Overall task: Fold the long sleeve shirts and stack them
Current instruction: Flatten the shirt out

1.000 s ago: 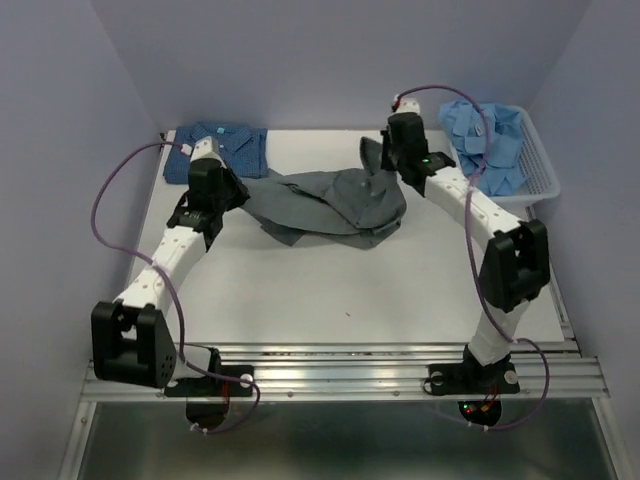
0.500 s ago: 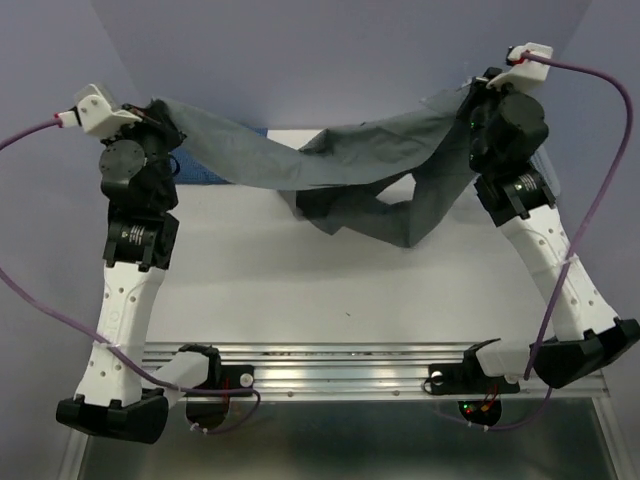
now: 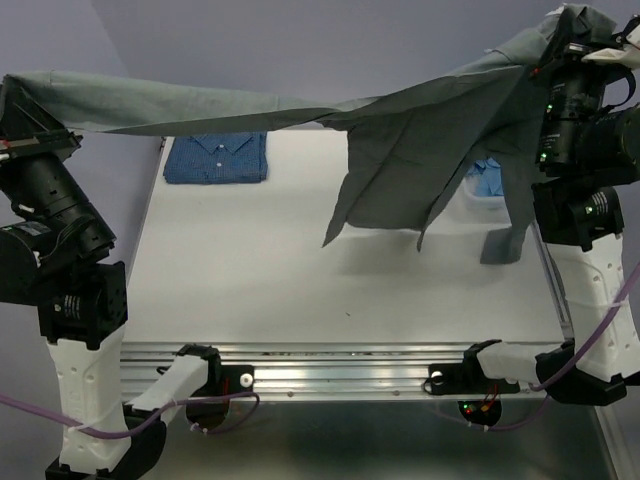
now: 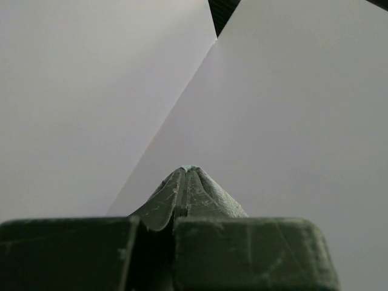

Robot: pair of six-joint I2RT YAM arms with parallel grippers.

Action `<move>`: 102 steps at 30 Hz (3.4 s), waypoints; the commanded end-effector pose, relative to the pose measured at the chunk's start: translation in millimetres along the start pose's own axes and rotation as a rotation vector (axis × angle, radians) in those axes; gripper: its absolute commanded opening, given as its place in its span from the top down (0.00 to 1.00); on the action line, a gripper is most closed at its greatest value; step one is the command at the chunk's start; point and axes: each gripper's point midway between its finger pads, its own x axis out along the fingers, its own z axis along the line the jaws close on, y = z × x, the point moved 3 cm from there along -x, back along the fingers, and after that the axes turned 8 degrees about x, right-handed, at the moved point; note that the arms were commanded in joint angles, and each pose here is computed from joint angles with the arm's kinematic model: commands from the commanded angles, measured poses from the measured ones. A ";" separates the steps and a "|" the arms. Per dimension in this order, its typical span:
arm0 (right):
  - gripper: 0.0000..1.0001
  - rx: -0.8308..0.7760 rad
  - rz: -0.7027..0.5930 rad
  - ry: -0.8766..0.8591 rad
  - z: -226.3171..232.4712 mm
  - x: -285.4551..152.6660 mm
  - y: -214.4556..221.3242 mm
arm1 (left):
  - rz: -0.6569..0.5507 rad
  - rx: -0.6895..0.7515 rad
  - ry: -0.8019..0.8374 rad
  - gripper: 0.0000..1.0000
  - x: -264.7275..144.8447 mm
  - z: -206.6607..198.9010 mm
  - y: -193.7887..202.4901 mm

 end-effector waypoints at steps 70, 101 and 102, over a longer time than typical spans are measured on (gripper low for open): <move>0.67 0.031 0.699 -0.438 86.2 46.0 459.1 | 0.818 0.410 -0.556 0.57 69.9 206.0 388.1; 0.00 -0.191 1.465 0.284 -77.1 -242.3 480.1 | 1.565 0.099 0.600 0.01 -261.2 -71.8 528.2; 0.00 -0.212 1.474 0.311 -82.9 -248.6 484.4 | 1.591 0.107 0.625 0.01 -268.4 -78.9 541.4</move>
